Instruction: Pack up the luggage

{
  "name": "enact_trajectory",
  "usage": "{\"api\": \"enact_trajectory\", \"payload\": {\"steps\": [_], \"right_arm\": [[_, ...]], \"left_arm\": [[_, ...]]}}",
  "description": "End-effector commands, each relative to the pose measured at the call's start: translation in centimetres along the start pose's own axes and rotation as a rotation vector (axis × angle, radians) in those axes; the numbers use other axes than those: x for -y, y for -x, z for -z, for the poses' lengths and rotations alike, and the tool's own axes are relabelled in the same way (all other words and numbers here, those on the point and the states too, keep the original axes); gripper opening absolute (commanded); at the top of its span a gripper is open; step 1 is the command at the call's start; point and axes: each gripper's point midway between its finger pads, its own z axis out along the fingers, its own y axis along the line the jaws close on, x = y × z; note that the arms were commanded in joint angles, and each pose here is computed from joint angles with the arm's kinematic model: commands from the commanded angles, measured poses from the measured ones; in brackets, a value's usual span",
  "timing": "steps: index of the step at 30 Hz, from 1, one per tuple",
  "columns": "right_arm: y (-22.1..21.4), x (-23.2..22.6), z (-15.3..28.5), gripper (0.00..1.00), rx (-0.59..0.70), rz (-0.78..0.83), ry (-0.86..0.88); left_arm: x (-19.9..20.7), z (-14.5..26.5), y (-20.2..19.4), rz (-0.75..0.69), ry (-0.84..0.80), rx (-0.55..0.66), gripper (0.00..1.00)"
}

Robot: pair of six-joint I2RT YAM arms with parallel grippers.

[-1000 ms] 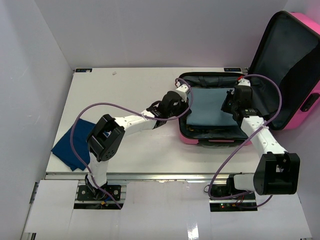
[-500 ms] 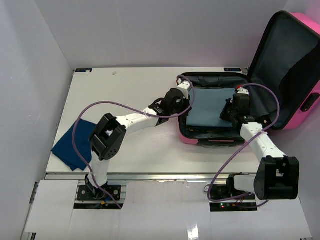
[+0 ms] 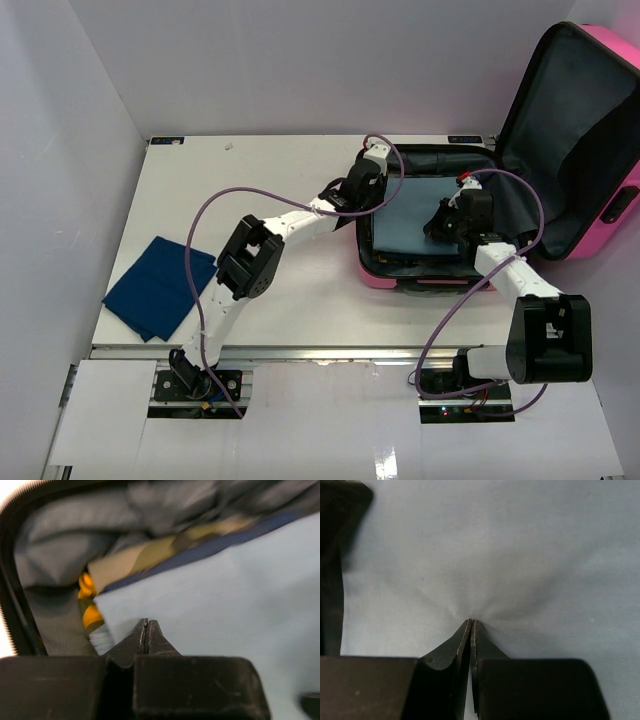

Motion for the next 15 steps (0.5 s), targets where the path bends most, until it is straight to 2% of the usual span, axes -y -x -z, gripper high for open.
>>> {"api": "enact_trajectory", "payload": {"steps": [1, 3, 6, 8, 12, 15], "right_arm": [[2.1, 0.5, 0.8, 0.08, 0.091, -0.011, -0.057], [2.4, 1.4, 1.3, 0.08, 0.095, -0.005, -0.108], [4.4, 0.2, 2.2, 0.08, 0.101, 0.024, -0.089], [5.5, -0.6, 2.8, 0.08, 0.117, 0.04, -0.075], [7.2, -1.7, 4.1, 0.08, 0.131, 0.073, -0.064], [7.3, -2.8, 5.0, 0.08, 0.137, 0.089, -0.019]], "left_arm": [[-0.6, -0.5, -0.2, -0.023, 0.034, -0.005, 0.0], [-1.0, -0.4, -0.4, -0.036, 0.048, -0.008, 0.0], [-1.3, 1.2, 1.7, -0.051, 0.072, 0.023, 0.0], [-1.0, 3.3, 5.2, -0.049, 0.073, 0.081, 0.02], [-1.1, 8.7, 11.8, -0.041, 0.101, 0.197, 0.18], [-3.5, 13.1, 15.2, -0.037, 0.23, 0.247, 0.16]]}}
